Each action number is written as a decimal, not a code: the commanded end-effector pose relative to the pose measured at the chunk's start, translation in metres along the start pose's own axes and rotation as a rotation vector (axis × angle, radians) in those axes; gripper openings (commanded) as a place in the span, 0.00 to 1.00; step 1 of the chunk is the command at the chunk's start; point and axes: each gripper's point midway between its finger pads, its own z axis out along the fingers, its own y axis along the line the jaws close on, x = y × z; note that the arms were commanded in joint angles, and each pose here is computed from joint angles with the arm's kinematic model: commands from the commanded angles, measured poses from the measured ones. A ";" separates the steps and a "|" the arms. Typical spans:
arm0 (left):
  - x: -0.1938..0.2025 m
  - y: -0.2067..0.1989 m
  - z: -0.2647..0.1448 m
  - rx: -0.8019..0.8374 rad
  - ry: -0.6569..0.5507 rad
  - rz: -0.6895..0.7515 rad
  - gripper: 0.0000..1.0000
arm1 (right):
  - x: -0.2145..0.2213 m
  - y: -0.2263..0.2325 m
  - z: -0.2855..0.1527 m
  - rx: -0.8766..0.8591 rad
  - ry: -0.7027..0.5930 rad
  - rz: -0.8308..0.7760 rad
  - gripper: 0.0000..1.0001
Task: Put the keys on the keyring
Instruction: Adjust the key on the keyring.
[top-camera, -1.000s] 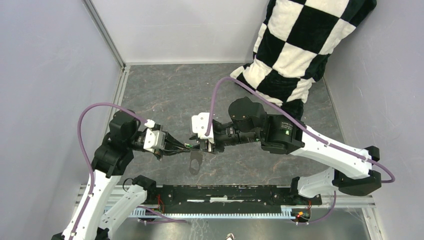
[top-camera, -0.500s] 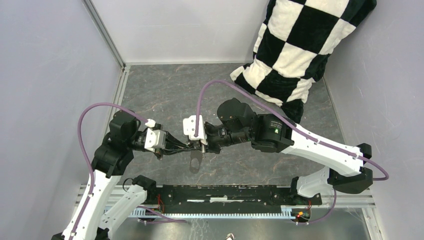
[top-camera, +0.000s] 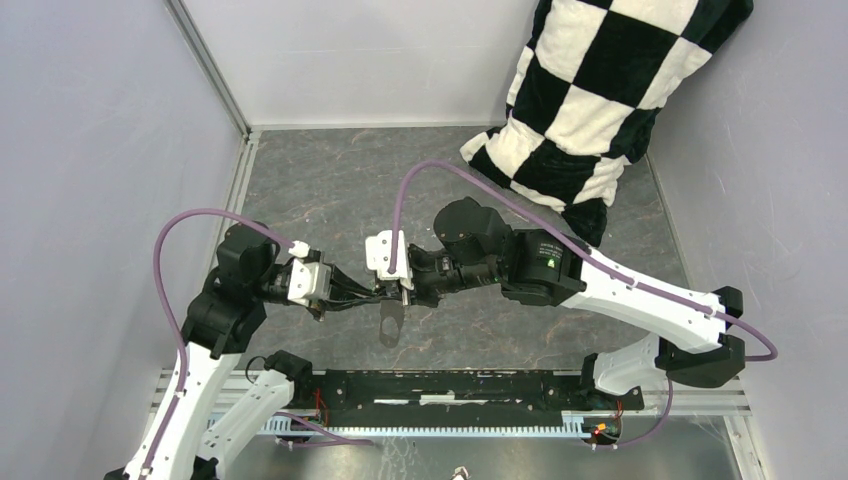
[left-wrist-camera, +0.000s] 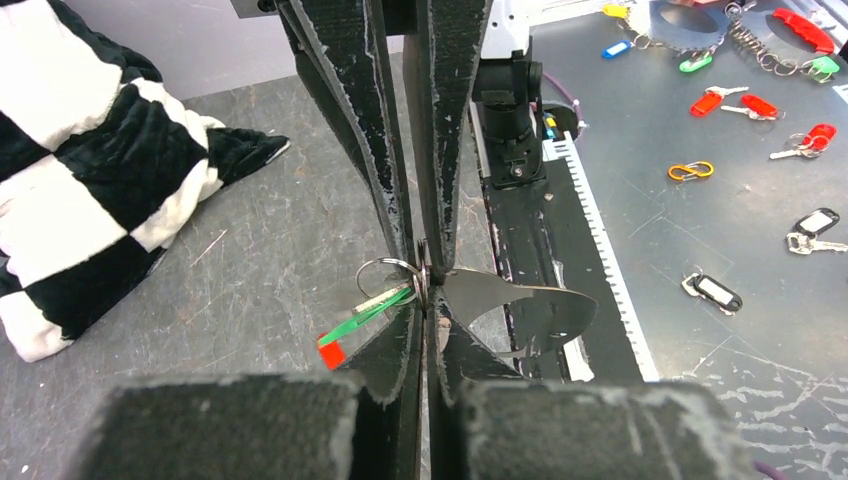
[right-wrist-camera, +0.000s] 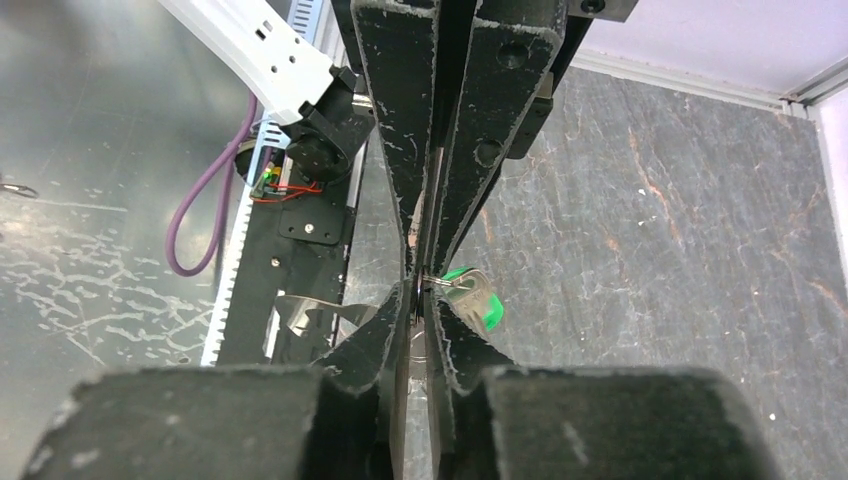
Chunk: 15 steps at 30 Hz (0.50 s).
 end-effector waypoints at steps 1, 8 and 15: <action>-0.006 -0.001 0.000 0.016 -0.019 0.073 0.02 | -0.008 -0.003 0.005 0.013 -0.047 -0.008 0.19; -0.007 -0.003 -0.001 0.016 -0.022 0.078 0.02 | -0.010 -0.004 -0.003 0.034 -0.058 -0.011 0.29; -0.007 -0.004 0.000 0.019 -0.023 0.073 0.02 | -0.016 -0.006 -0.018 0.057 -0.068 -0.025 0.37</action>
